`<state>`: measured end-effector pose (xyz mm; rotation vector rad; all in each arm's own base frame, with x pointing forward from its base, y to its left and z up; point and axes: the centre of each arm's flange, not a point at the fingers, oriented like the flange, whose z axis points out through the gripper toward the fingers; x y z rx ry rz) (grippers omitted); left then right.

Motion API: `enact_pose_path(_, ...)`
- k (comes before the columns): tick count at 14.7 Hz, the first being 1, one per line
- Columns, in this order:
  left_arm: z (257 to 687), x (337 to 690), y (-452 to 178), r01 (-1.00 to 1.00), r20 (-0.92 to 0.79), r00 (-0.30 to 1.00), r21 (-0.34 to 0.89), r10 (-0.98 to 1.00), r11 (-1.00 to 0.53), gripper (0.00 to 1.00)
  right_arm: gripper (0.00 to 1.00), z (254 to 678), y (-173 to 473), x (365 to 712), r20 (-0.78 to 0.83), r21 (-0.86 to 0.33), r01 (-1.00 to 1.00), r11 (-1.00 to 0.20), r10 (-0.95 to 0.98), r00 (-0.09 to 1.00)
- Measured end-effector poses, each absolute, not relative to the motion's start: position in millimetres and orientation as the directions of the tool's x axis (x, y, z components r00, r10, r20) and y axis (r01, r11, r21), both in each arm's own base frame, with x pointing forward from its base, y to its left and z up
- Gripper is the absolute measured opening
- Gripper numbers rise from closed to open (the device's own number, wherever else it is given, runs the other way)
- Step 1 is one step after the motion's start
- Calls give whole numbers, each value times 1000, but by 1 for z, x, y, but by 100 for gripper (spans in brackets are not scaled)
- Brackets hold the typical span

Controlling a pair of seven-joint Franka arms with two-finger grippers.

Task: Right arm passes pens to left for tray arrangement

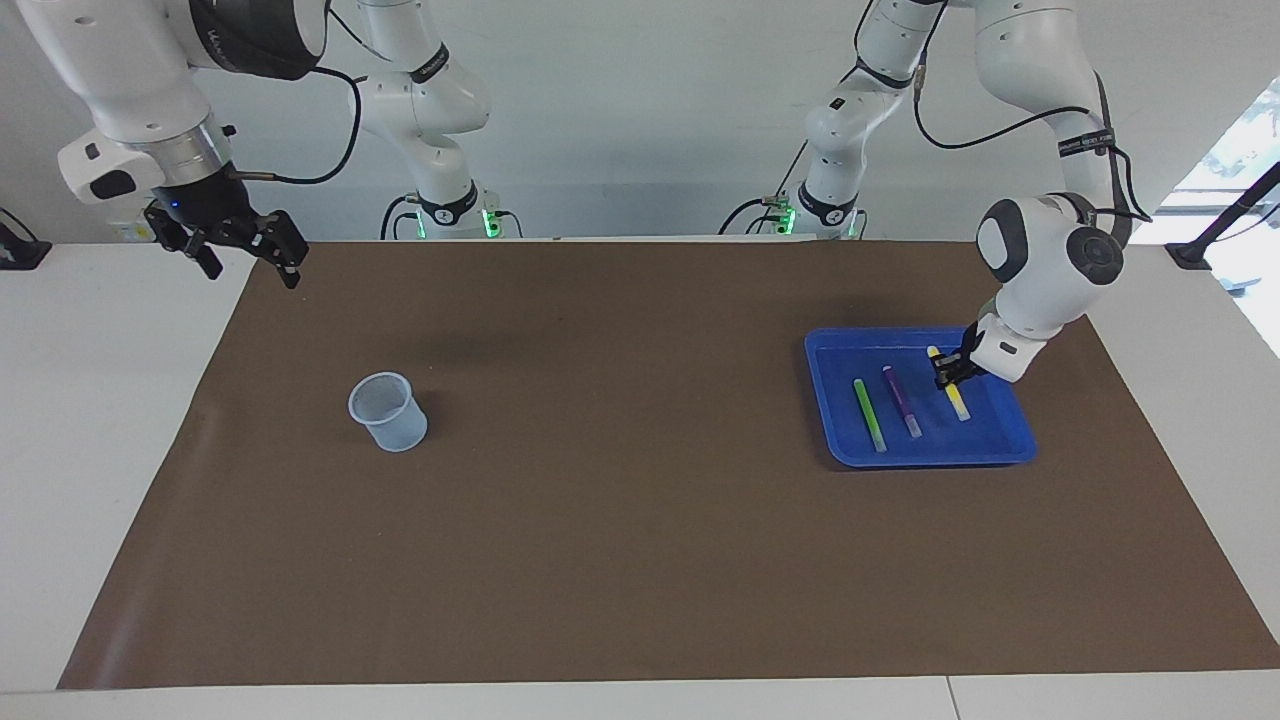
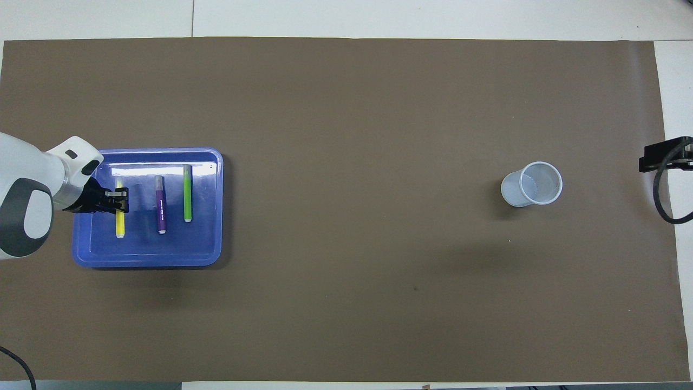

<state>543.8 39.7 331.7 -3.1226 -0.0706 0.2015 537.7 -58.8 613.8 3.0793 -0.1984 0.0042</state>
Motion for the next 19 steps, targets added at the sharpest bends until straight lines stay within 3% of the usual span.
enact_pose_path(4,324,545,42,11,-135,991,-32,15,-999,19,100,612,-27,536,-31,49,-87,-995,-89,996)
enact_pose_path(12,337,554,44,12,-102,995,-33,15,-999,100,100,611,-1,536,-30,54,-116,-992,-118,993)
enact_pose_path(19,407,579,-5,-52,-124,991,-58,-44,-997,100,100,611,-2,536,-30,54,-118,-992,-120,992)
